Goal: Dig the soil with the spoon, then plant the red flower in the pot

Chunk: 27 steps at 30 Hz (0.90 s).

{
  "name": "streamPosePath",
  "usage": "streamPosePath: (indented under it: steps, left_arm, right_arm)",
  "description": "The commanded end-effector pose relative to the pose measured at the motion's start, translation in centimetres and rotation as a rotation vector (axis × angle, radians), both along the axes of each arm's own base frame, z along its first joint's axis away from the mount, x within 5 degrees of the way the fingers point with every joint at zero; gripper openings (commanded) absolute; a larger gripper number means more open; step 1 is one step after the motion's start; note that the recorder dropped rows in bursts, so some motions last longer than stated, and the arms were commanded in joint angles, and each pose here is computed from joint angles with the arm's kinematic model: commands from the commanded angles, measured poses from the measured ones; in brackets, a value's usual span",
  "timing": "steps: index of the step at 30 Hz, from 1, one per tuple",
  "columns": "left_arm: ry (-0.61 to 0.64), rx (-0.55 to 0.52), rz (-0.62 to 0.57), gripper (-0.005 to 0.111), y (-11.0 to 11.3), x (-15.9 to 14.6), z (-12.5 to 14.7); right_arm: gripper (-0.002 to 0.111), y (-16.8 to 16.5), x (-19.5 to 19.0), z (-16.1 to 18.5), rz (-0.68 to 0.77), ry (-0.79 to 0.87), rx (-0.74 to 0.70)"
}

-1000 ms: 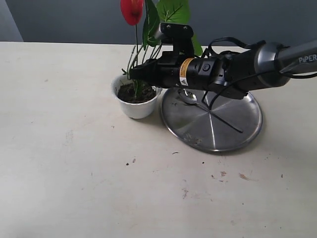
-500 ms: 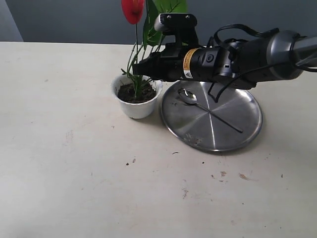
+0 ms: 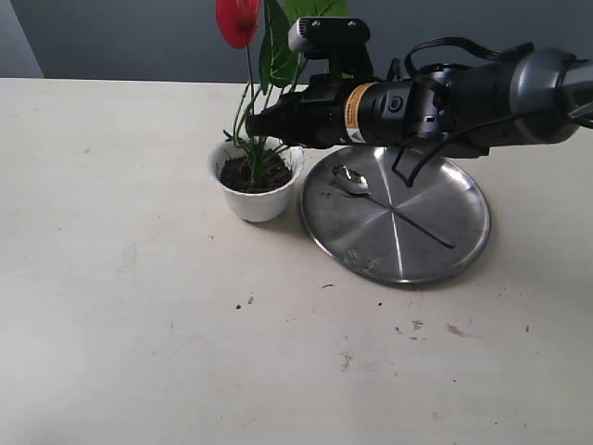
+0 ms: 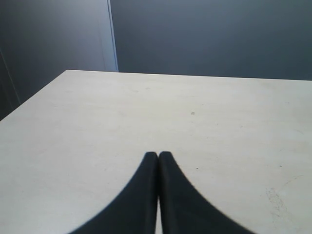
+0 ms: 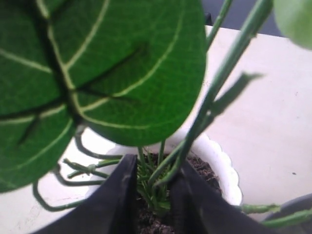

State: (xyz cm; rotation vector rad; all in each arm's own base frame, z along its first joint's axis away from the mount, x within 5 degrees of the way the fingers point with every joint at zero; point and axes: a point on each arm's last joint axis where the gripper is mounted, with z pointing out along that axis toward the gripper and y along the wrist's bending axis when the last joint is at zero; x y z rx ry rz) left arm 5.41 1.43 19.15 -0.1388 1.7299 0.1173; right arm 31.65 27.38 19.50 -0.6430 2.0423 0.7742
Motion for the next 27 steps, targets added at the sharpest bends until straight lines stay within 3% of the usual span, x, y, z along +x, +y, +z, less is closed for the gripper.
streamPosePath:
  steps: [1,12,27]
  left_arm:
    - [-0.008,0.000,-0.005,0.000,0.0,0.0,0.0]
    - [-0.006,0.000,-0.004,0.000,0.0,0.0,0.0]
    - [-0.006,0.000,-0.004,0.000,0.0,0.0,0.0]
  right_arm:
    - [0.025,-0.2,-0.3,1.0,0.016,-0.006,-0.014]
    - [0.025,-0.2,-0.7,1.0,0.047,0.017,-0.035]
    - [0.025,-0.8,-1.0,3.5,0.031,-0.038,-0.014]
